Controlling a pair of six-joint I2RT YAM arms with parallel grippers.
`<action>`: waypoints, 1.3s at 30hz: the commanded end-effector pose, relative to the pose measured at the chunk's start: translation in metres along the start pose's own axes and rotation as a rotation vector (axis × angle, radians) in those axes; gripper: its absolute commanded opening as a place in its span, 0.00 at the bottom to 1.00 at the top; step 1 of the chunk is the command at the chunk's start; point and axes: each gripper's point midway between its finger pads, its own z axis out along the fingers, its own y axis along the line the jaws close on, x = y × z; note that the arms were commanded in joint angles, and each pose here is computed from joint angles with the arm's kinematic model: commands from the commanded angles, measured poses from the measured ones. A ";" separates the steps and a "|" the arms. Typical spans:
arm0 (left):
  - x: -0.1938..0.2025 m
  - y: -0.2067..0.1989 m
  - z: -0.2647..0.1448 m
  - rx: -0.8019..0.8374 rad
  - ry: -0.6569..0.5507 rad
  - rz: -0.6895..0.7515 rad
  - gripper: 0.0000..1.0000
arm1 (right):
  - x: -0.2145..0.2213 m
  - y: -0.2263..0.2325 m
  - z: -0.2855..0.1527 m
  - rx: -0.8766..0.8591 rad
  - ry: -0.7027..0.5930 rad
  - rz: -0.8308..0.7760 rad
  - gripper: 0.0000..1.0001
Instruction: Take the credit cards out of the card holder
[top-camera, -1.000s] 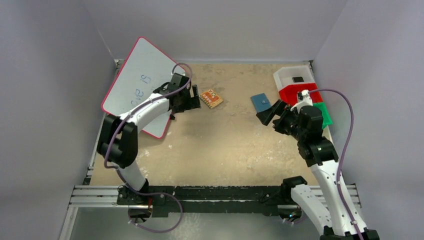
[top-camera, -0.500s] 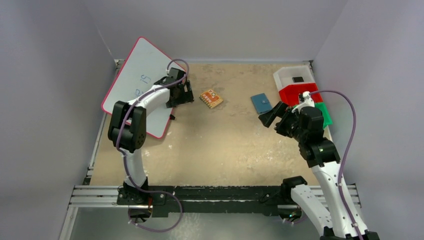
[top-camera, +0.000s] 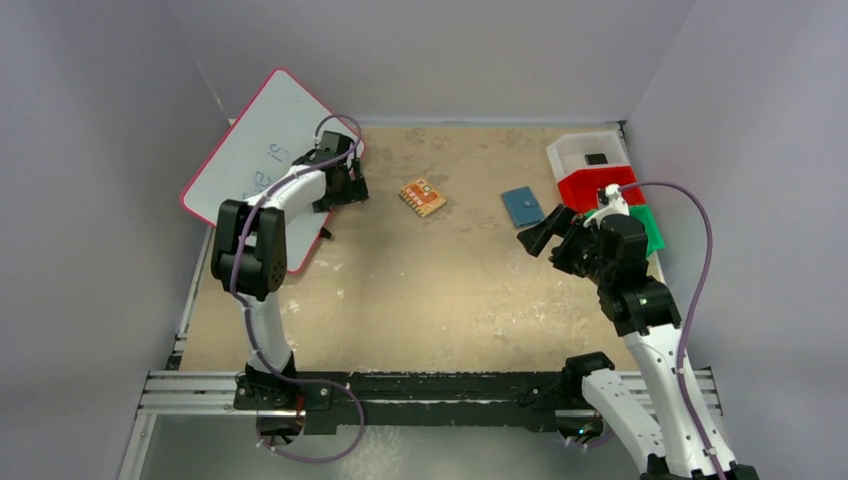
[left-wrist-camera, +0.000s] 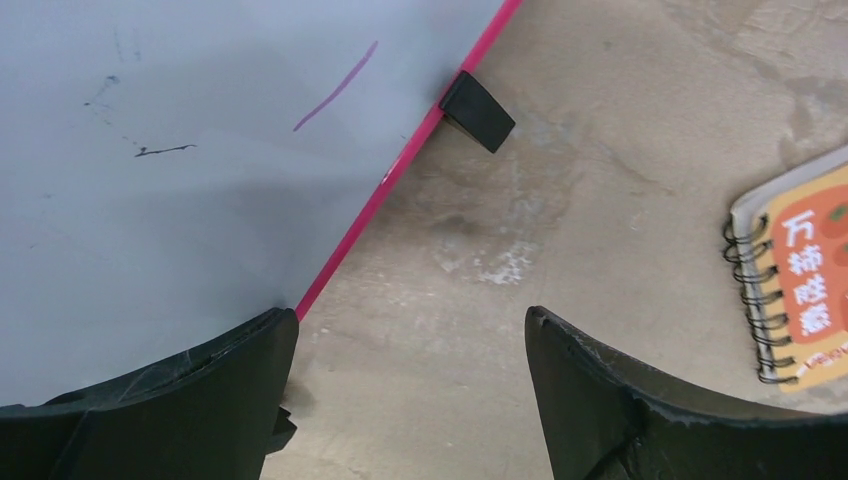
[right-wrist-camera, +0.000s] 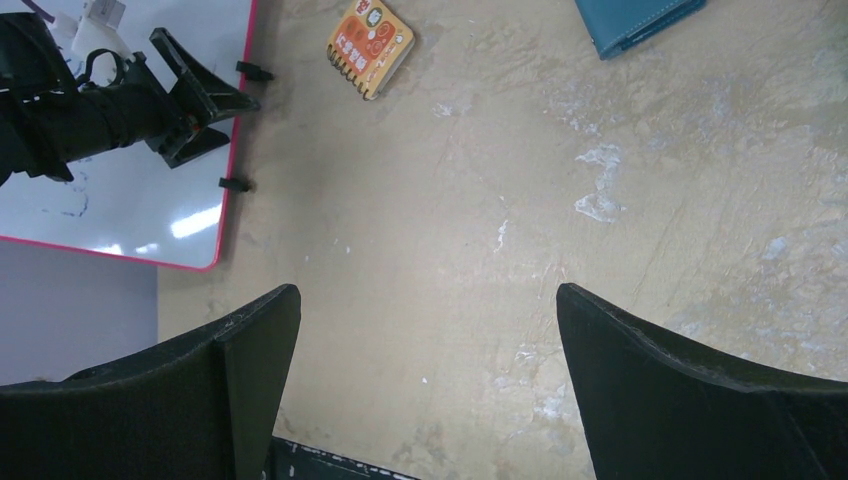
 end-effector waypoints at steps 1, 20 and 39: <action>-0.022 0.036 0.004 -0.121 -0.044 0.008 0.85 | -0.008 0.005 -0.003 -0.011 -0.028 -0.006 1.00; -0.038 -0.024 -0.021 0.229 -0.069 -0.004 0.84 | 0.002 -0.001 0.008 0.001 0.011 0.003 1.00; -0.054 0.031 0.054 -0.069 0.002 0.006 0.83 | -0.005 -0.013 0.003 0.075 -0.008 -0.043 1.00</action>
